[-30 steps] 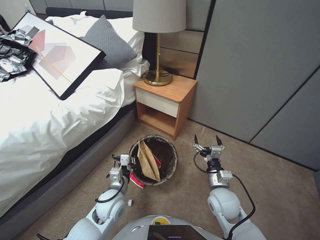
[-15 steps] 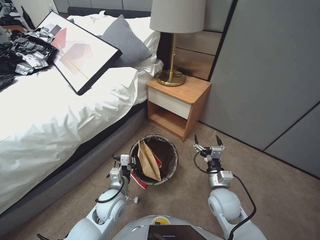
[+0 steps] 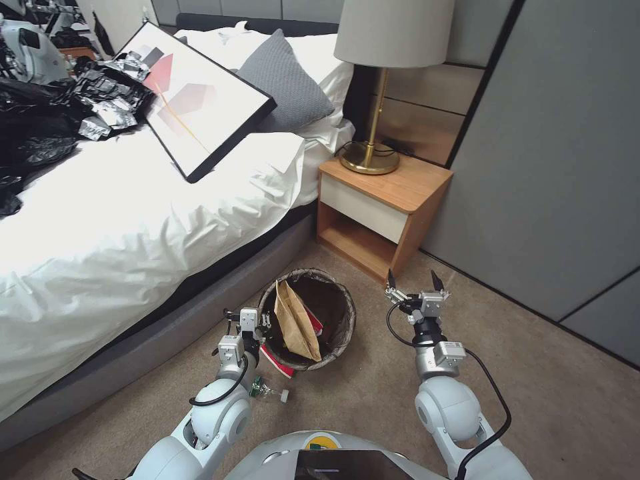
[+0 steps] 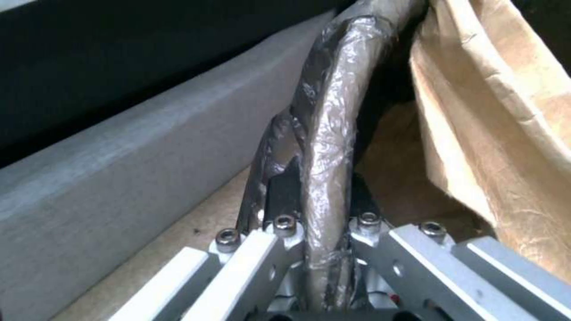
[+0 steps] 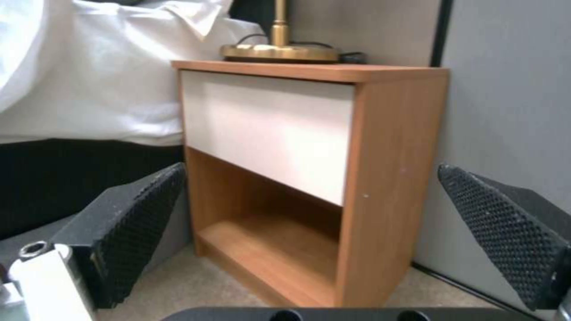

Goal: Pick up the trash bin, then pick up the garbage from the floor and place it into the trash bin.

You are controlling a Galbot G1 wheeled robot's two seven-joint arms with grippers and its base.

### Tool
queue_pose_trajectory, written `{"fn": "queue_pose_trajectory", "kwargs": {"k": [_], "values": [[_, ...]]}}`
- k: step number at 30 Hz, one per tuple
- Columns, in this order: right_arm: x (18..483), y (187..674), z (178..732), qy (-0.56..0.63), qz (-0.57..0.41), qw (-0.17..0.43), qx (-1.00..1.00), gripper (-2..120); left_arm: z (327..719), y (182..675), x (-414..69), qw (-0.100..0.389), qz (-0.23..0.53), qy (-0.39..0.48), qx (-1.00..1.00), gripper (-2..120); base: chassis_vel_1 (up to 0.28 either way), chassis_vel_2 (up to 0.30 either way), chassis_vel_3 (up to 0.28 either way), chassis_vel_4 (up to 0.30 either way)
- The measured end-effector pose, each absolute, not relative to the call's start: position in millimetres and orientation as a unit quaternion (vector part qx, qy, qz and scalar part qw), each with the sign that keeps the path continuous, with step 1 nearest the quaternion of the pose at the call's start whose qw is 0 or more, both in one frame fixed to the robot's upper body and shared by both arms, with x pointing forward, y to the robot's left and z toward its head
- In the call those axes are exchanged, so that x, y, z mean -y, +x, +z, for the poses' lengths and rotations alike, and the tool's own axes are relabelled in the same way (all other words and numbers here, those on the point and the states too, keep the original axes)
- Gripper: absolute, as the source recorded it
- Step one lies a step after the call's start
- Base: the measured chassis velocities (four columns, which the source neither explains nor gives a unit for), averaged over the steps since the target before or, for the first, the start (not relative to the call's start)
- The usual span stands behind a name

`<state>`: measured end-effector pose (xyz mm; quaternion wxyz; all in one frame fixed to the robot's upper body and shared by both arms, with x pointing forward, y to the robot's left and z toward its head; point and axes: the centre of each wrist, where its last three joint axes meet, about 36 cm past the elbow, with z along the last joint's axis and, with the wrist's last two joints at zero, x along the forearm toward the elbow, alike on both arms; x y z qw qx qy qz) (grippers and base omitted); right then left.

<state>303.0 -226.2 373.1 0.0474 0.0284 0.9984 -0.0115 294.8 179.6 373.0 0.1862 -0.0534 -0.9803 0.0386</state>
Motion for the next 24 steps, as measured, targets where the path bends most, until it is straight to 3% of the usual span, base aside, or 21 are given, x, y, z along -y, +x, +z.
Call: {"fn": "queue_pose_trajectory", "kwargs": {"k": [24], "values": [[227.1,305.7,375.8,0.018,-0.016,0.048,-0.999,100,373.1,298.0,-183.3,0.184,0.035,-0.053,0.981,0,0.053,0.051,0.055,0.052]]}}
